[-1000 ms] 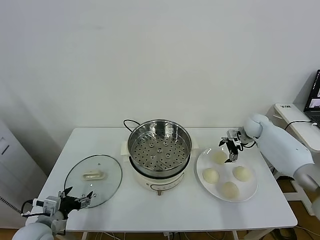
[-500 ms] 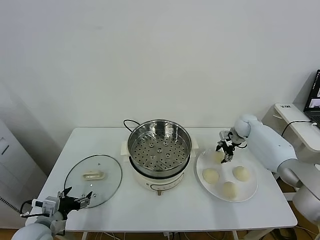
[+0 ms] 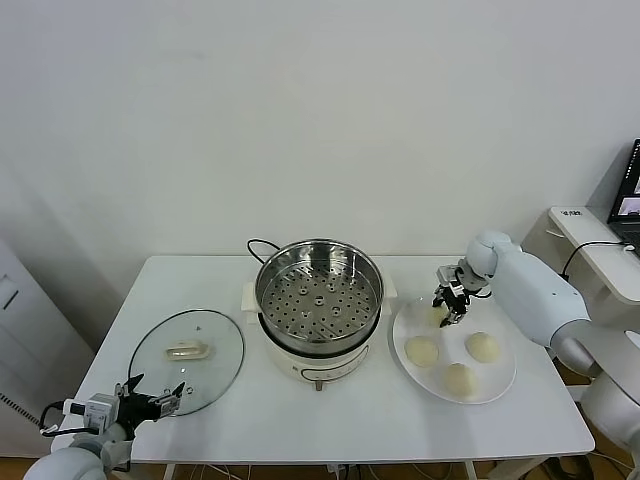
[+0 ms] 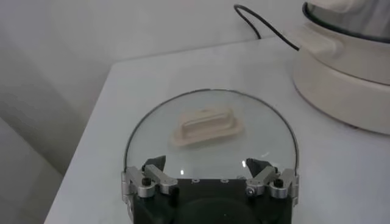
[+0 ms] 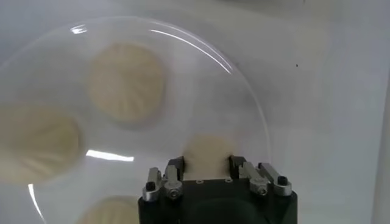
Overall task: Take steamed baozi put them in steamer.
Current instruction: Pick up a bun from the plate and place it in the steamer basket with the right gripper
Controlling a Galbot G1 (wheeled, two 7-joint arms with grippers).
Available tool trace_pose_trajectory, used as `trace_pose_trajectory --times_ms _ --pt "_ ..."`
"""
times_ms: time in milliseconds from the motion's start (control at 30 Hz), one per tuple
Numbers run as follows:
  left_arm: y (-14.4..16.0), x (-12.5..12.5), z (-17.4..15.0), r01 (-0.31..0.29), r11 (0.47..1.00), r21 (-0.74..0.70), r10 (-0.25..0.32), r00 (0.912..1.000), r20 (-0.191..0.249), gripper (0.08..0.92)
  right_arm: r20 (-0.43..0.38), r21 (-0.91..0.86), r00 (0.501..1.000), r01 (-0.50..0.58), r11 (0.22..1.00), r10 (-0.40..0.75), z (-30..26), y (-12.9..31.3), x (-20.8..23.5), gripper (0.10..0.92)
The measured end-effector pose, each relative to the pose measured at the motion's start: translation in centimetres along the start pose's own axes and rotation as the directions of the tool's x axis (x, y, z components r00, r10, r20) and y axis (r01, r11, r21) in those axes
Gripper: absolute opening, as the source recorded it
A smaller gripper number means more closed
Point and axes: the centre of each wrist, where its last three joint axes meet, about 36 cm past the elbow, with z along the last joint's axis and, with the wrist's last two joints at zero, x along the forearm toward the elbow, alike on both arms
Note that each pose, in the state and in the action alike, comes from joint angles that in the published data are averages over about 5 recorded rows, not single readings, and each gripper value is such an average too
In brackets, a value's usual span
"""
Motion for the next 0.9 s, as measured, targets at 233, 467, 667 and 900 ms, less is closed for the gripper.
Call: trace_pose_trajectory --times_ms 233,467,667,900 --pt "-0.1 0.0 -0.1 -0.001 1.0 -0.002 0.001 1.0 0.0 0.823 0.012 0.112 0.998 -0.065 0.992 0.064 -1.1 -2.4 6.9 0.456" --pt "-0.1 0.2 -0.2 -0.004 1.0 -0.008 0.004 1.0 0.002 0.823 0.086 0.3 0.986 -0.162 0.94 0.142 -4.4 -6.0 15.5 0.458" --pt "-0.3 0.3 -0.3 -0.009 1.0 -0.011 0.009 0.9999 0.005 0.823 0.158 0.526 0.974 -0.223 0.821 0.163 -9.5 -8.6 19.8 0.458" --pt "-0.5 0.3 -0.4 -0.014 1.0 -0.014 0.014 0.9999 0.007 0.823 0.203 0.746 0.969 -0.248 0.619 0.143 -16.2 -9.9 21.2 0.458"
